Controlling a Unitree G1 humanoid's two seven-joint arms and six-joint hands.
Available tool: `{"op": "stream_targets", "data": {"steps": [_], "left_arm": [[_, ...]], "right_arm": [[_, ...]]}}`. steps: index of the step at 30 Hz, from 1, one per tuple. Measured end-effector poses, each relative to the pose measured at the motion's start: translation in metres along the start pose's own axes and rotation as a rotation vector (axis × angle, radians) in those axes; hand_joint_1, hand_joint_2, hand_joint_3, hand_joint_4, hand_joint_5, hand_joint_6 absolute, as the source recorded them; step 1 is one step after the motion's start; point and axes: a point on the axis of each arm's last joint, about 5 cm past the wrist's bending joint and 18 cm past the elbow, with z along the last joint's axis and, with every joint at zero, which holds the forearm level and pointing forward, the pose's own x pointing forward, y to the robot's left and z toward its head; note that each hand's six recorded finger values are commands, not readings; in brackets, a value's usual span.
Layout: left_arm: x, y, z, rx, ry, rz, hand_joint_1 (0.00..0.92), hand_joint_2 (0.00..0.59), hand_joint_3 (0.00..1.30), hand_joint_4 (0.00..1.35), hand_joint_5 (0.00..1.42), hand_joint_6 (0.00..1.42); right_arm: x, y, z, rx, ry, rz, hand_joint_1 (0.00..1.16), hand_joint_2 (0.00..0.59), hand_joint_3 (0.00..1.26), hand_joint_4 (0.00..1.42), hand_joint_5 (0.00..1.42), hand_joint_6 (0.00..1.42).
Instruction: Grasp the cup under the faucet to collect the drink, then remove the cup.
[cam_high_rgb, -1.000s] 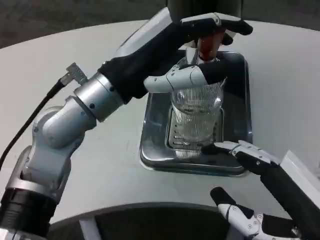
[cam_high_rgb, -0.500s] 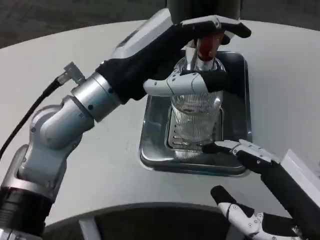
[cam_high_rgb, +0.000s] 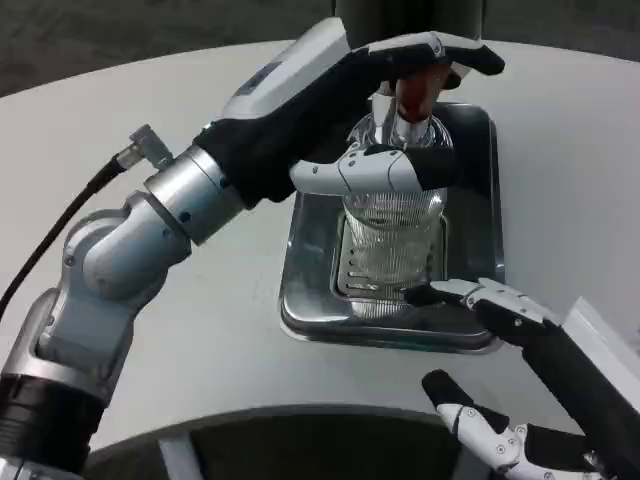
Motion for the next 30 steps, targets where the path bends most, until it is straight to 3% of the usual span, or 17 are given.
{"op": "stream_targets", "data": {"steps": [7, 25, 30], "left_arm": [[0.0, -0.0009, 0.0007, 0.012, 0.0, -0.001, 0.0, 0.002, 0.31, 0.22, 0.29, 0.18], [-0.0017, 0.0001, 0.0011, 0.038, -0.012, -0.021, 0.0, 0.001, 0.33, 0.23, 0.3, 0.18], [-0.0026, 0.001, 0.001, 0.045, -0.013, -0.024, 0.0, 0.004, 0.35, 0.24, 0.31, 0.18]], "right_arm": [[0.0001, 0.0012, -0.003, 0.018, 0.03, -0.015, 0.57, 0.445, 0.26, 0.18, 0.14, 0.13], [0.0003, 0.0023, -0.0048, 0.024, 0.04, -0.022, 0.58, 0.444, 0.26, 0.19, 0.15, 0.14], [0.0006, 0.0033, -0.0061, 0.035, 0.058, -0.032, 0.64, 0.396, 0.24, 0.21, 0.18, 0.16]]}}
